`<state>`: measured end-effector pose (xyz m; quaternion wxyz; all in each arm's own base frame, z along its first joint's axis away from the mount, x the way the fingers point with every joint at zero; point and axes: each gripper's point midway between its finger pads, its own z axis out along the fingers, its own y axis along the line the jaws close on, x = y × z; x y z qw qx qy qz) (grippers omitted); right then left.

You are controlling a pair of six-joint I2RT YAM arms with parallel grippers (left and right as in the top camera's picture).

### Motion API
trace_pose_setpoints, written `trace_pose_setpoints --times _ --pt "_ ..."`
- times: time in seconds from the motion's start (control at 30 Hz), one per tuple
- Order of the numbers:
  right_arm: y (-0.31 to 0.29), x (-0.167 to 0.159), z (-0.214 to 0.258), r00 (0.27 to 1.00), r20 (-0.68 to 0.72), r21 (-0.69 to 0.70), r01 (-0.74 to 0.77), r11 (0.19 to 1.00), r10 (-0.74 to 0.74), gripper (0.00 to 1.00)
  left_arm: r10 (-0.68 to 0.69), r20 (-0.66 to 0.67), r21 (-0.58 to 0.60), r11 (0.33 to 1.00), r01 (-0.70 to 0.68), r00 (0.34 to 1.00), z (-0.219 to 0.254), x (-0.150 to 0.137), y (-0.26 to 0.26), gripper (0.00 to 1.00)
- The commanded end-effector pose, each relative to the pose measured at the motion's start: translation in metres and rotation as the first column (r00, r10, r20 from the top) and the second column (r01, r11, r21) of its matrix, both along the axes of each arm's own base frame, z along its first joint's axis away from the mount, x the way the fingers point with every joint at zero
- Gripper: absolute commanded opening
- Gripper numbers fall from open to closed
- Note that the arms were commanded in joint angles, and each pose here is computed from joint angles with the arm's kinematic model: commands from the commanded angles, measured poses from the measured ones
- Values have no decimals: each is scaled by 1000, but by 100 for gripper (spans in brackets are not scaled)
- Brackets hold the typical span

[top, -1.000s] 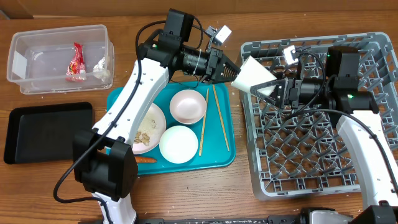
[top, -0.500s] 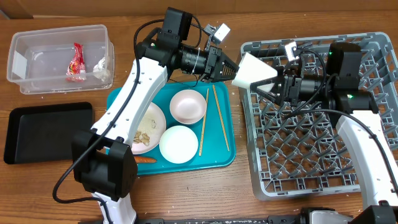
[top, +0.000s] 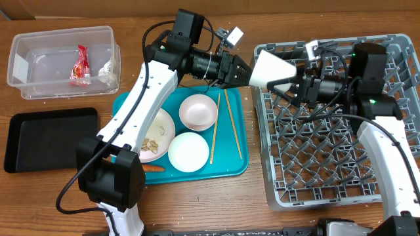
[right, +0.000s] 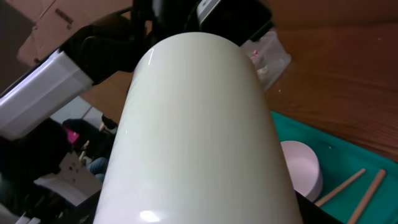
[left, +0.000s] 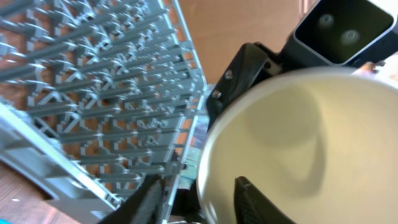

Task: Sort waste into correct bins and load items into the dishwasher
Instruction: 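Hand the white cup from the left gripper to the right gripper over the rack, then place the white cup upside down in the rack's right side with the right gripper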

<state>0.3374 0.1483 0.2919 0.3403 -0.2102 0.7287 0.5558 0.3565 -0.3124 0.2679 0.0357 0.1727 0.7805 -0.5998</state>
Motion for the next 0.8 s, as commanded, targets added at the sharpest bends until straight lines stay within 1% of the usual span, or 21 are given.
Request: trace_pose_setpoints --times 0.0,0.07,0.2,0.33,0.4,0.47,0.53,0.63,0.7,0.77 --pt "-14 16 3 995 18 -40 95 995 -94 42 58 60 52 997 -61 997 -4 12 10 42" --pt "-19 20 1 992 9 -49 123 991 -123 41 87 70 66 994 -92 994 -5 20 17 44" --pt "-36 34 -12 964 -73 -100 249 963 -256 38 154 84 87 983 -161 985 -6 36 39 44" --pt "-71 44 -37 875 -150 -233 422 876 -461 38 255 123 189 943 -275 959 -20 55 76 44" --pt "-95 43 -48 805 -166 -319 502 804 -569 38 305 151 256 907 -335 940 -27 62 99 45" --pt "-121 36 -55 722 -180 -410 563 718 -669 38 358 186 339 850 -402 915 -35 67 125 44" --pt "-148 24 -58 628 -193 -496 600 628 -754 38 405 233 431 772 -467 884 -42 70 154 45" --pt "-189 -1 -57 477 -203 -614 618 491 -855 37 459 305 550 630 -548 835 -47 69 194 44" --pt "-216 -20 -56 372 -187 -686 613 392 -909 36 474 346 597 554 -580 809 -46 66 213 44" --pt "-243 -39 -55 268 -165 -744 598 298 -949 37 478 384 625 495 -603 790 -43 64 226 44"
